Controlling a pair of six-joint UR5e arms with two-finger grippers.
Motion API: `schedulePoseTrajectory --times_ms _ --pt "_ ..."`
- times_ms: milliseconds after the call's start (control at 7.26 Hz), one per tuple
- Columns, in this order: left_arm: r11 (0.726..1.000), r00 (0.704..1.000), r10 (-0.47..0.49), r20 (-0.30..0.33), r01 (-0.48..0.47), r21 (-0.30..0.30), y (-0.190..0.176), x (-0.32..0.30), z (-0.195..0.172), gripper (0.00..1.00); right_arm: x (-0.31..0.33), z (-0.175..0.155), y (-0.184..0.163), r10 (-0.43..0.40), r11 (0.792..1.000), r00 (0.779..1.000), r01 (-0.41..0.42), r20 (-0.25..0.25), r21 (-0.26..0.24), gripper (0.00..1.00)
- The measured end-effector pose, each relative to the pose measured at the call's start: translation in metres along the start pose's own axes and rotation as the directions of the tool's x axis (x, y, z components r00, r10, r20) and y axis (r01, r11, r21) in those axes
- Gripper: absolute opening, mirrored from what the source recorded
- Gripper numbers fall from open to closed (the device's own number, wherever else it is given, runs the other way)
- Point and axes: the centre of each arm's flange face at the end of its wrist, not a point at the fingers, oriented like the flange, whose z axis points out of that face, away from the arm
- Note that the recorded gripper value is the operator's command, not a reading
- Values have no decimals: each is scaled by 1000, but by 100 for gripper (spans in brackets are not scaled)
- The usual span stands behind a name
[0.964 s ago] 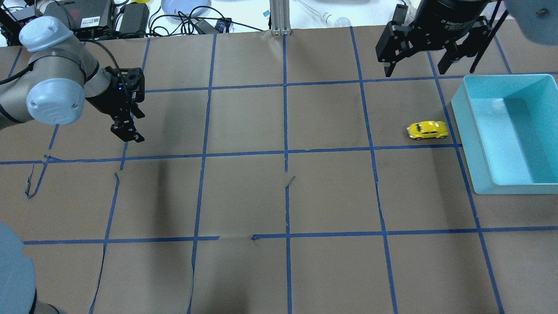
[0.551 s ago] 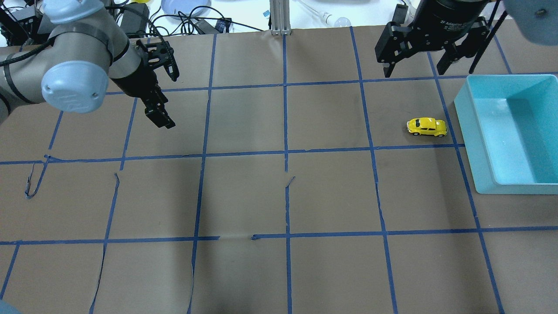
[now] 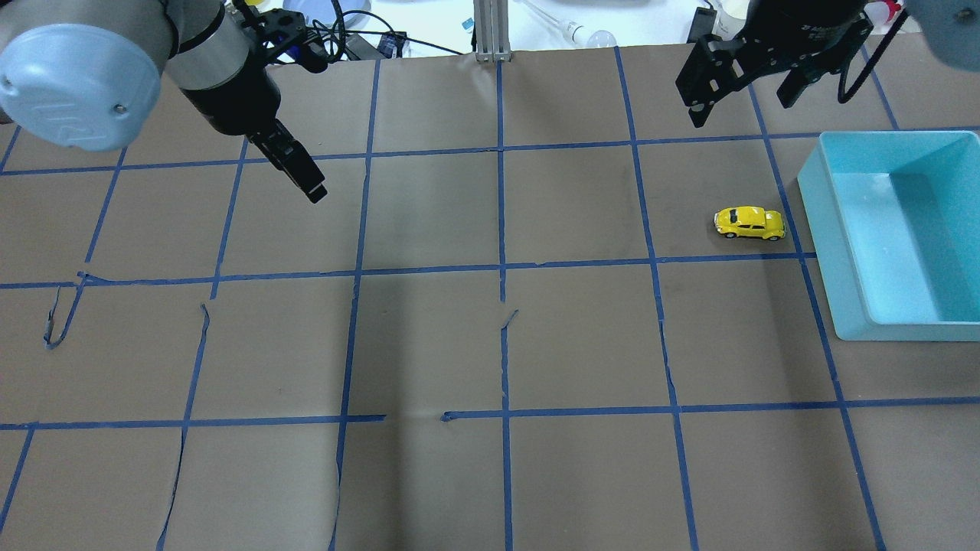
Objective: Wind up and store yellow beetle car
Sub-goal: 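Lower the right gripper onto the car while the left arm lifts away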
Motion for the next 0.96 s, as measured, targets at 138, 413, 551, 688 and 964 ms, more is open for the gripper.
schedulePoseTrajectory --times_ms 138,413,551,688,964 --pt "994 993 -113 21 113 9 5 6 -12 91 14 9 -2 -140 990 990 140 2 -8 100" --pt "920 917 -392 75 390 41 16 13 -35 96 35 58 -15 -417 907 908 418 40 -52 100" --pt "867 862 -499 96 496 54 22 17 -40 100 42 89 -24 -532 843 845 535 61 -62 100" --pt "813 807 -582 101 578 70 25 20 -41 100 47 118 -32 -627 775 777 630 65 -57 100" --pt "727 721 -686 97 678 111 25 19 -44 100 74 177 -36 -778 623 625 780 57 -52 100"
